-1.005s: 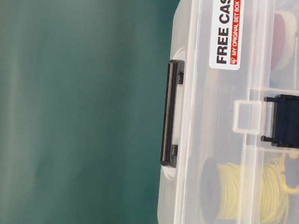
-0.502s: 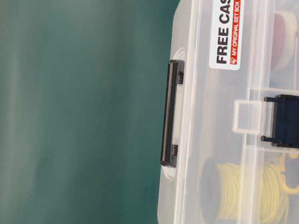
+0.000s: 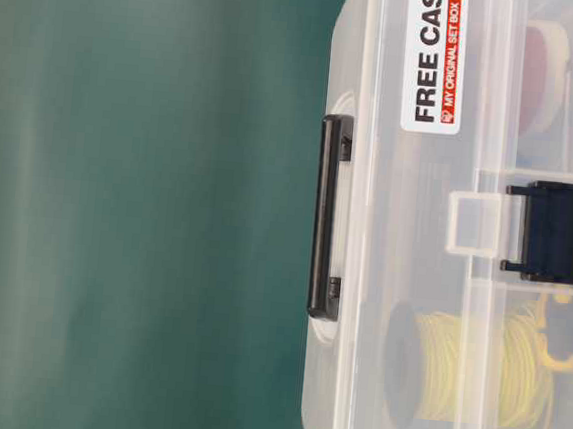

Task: Open the tool box with both arms.
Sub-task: 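Move both open grippers inward to the lid edges on each side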

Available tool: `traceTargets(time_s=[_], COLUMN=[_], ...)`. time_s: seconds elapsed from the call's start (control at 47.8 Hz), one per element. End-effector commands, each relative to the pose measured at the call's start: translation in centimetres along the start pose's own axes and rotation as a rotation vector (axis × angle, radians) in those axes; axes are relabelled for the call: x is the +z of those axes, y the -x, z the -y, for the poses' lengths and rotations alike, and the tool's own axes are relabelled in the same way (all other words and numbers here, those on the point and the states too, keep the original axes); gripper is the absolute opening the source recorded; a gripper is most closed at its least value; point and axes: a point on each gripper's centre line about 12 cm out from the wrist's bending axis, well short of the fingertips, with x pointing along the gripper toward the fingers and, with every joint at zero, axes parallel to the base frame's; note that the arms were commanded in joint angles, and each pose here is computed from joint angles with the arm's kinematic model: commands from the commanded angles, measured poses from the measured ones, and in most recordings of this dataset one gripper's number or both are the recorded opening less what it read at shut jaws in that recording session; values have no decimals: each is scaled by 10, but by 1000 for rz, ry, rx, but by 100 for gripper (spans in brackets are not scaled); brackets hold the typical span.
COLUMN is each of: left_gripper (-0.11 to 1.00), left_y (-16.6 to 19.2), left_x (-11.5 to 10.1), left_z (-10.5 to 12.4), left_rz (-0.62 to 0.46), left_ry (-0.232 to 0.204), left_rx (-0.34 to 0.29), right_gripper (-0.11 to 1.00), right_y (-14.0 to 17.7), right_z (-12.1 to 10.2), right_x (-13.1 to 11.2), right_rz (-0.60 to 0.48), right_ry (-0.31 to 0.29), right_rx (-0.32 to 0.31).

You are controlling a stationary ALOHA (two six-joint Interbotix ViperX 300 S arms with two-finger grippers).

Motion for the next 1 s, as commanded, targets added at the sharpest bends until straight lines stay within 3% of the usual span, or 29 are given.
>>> traceTargets(time_s=[0.0,0.251,0.586,0.984], left_gripper=[90,90,90,90], left_y=[-4,-20,-50,-51], left_x=[9,12,21,31], left_z=[-2,-12,-14,-15], left_rz=[38,40,-2,23], left_ry=[6,19,11,21], left_rx=[9,51,50,52], right_gripper=[83,83,83,83], right_y=[0,-9,-15,-14], right_z=[0,0,0,-1], right_x=[12,18,30,34], right_rz=[38,63,72,91], right_ry=[-6,-3,-2,4], right_rx=[-1,-2,-2,0])
